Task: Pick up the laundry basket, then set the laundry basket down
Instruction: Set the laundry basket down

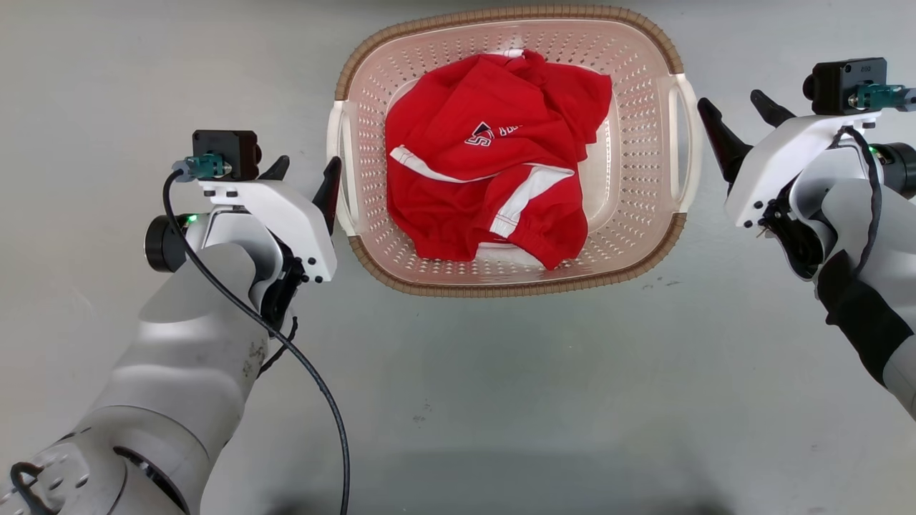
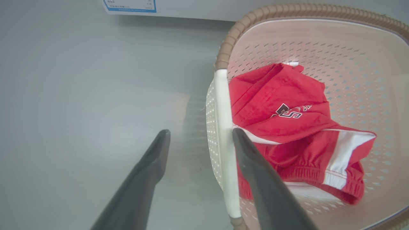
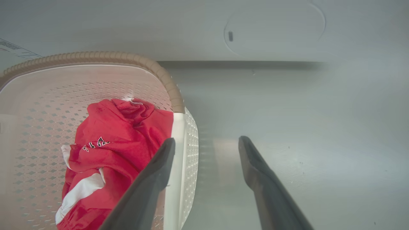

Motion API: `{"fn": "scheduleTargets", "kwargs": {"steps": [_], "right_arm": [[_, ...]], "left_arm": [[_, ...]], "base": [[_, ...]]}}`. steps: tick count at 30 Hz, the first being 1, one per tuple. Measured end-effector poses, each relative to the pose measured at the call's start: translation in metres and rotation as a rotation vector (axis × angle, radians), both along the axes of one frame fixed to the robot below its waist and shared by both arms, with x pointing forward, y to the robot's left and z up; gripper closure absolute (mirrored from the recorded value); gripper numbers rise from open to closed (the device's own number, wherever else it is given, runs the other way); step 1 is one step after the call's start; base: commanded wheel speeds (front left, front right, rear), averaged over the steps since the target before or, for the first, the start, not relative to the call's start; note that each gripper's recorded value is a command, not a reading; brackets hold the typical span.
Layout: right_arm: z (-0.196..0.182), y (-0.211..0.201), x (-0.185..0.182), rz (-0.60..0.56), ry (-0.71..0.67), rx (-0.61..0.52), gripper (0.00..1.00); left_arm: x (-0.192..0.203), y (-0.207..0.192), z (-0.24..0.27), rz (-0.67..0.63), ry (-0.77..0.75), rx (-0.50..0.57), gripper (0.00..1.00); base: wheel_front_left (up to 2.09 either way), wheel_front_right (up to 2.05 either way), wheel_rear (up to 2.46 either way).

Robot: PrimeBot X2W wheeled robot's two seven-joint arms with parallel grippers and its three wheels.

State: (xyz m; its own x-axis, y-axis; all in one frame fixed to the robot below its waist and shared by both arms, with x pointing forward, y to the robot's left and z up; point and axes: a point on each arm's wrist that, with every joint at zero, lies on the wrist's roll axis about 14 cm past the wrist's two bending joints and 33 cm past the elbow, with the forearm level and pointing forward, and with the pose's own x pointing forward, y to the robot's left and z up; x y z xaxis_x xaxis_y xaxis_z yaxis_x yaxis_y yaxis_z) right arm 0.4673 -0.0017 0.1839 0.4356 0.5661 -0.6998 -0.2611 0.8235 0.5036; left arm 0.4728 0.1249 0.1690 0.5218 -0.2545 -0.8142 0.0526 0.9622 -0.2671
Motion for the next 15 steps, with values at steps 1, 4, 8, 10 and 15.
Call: {"fn": "scheduleTargets", "kwargs": {"steps": [1, 4, 8, 10, 15], "right_arm": [[0.001, 0.000, 0.001, 0.000, -0.003, 0.000, 0.00], [0.005, -0.001, 0.003, 0.000, -0.013, -0.004, 0.00], [0.011, -0.002, 0.003, 0.000, -0.023, -0.007, 0.00], [0.012, -0.004, -0.001, 0.000, -0.019, -0.010, 0.00], [0.018, -0.008, -0.004, 0.005, -0.017, -0.026, 0.00]], "left_arm": [[0.000, 0.001, 0.001, 0.002, -0.003, 0.001, 0.00], [0.002, 0.005, 0.006, 0.004, -0.012, 0.012, 0.00], [0.001, 0.005, 0.011, -0.006, -0.009, 0.018, 0.00], [-0.002, 0.006, 0.013, -0.008, -0.002, 0.018, 0.00], [-0.006, 0.010, 0.021, -0.010, 0.002, 0.026, 0.00]], "base": [[0.00, 0.00, 0.00], [0.00, 0.00, 0.00], [0.00, 0.00, 0.00], [0.00, 0.00, 0.00], [0.00, 0.00, 0.00]]}}
